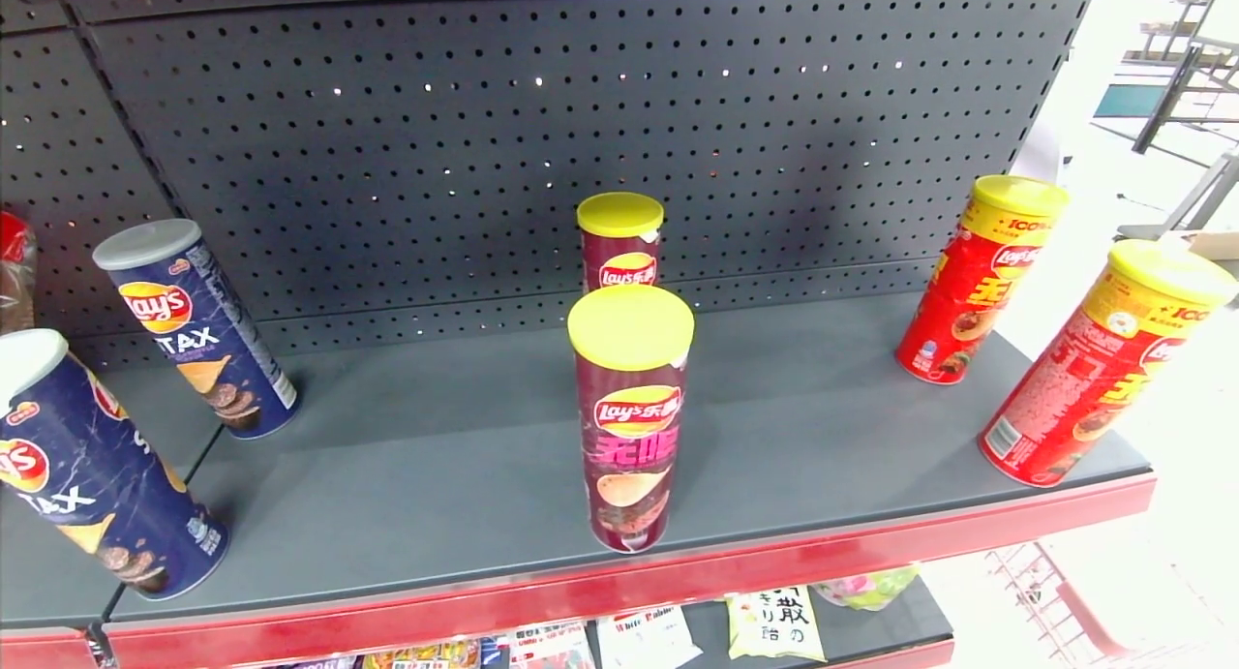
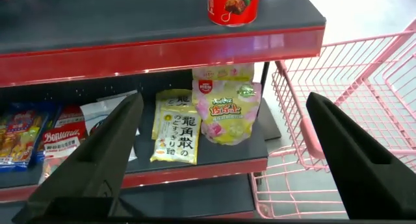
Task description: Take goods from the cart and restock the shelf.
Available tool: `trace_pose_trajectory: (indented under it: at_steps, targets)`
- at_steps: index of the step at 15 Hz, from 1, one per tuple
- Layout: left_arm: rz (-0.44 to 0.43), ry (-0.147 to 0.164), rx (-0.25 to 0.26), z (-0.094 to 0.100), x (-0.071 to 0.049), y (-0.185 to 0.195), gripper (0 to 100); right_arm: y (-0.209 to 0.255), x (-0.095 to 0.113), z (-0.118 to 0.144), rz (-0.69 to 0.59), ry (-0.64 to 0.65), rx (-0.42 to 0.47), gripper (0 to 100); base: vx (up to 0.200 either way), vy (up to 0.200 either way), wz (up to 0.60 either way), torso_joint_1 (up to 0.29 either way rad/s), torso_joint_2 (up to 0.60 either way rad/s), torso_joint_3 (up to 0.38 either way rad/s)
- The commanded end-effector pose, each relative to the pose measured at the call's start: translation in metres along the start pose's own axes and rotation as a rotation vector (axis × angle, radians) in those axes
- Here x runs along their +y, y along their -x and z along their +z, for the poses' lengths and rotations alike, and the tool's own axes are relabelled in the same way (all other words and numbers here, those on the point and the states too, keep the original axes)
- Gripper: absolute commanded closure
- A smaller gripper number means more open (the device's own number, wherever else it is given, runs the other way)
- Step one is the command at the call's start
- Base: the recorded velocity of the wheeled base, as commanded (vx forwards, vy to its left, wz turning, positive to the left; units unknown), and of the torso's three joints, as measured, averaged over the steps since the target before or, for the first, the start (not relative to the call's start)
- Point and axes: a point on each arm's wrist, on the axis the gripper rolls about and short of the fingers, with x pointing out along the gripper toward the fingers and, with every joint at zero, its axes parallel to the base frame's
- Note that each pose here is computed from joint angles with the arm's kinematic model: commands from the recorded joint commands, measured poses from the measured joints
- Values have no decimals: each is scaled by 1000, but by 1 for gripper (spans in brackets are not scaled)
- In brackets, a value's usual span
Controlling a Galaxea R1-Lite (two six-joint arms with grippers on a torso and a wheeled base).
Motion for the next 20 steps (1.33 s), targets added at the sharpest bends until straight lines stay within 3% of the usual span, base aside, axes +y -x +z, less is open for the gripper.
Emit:
trace_pose_trajectory:
  at_steps: [1, 3, 5, 6, 7, 8, 9, 16, 20]
  targets:
    - [31, 21, 7, -2, 1, -1, 0, 0, 0, -1, 0, 2, 0, 0, 0, 0, 0, 0, 0, 0]
    - [-25, -9, 8, -2, -1, -1, 0, 0, 0, -1, 5, 6, -2, 0, 0, 0, 0, 0, 0, 0]
    - [-44, -12, 25, -4, -1, 0, 0, 0, 0, -1, 5, 5, -2, 0, 0, 0, 0, 0, 0, 0]
    - [-93, -15, 46, -6, -2, 0, 0, 0, 0, -1, 6, 6, 0, 0, 0, 0, 0, 0, 0, 0]
    - [-177, -28, 28, -8, -1, 3, 0, 0, 0, -1, 5, 6, -2, 0, 0, 0, 0, 0, 0, 0]
    - [-188, -20, 3, -8, 0, 4, 0, 0, 0, -1, 5, 6, -2, 0, 0, 0, 0, 0, 0, 0]
    - [-170, -13, -27, -9, 0, 7, 0, 0, 0, -1, 5, 6, -2, 0, 0, 0, 0, 0, 0, 0]
    - [-130, -14, -28, -9, 1, 6, 0, 0, 0, -1, 5, 6, -2, 0, 0, 0, 0, 0, 0, 0]
    - [-130, -13, -27, -9, 1, 6, 0, 0, 0, -1, 6, 7, -2, 0, -150, 0, 0, 4, -1, -1]
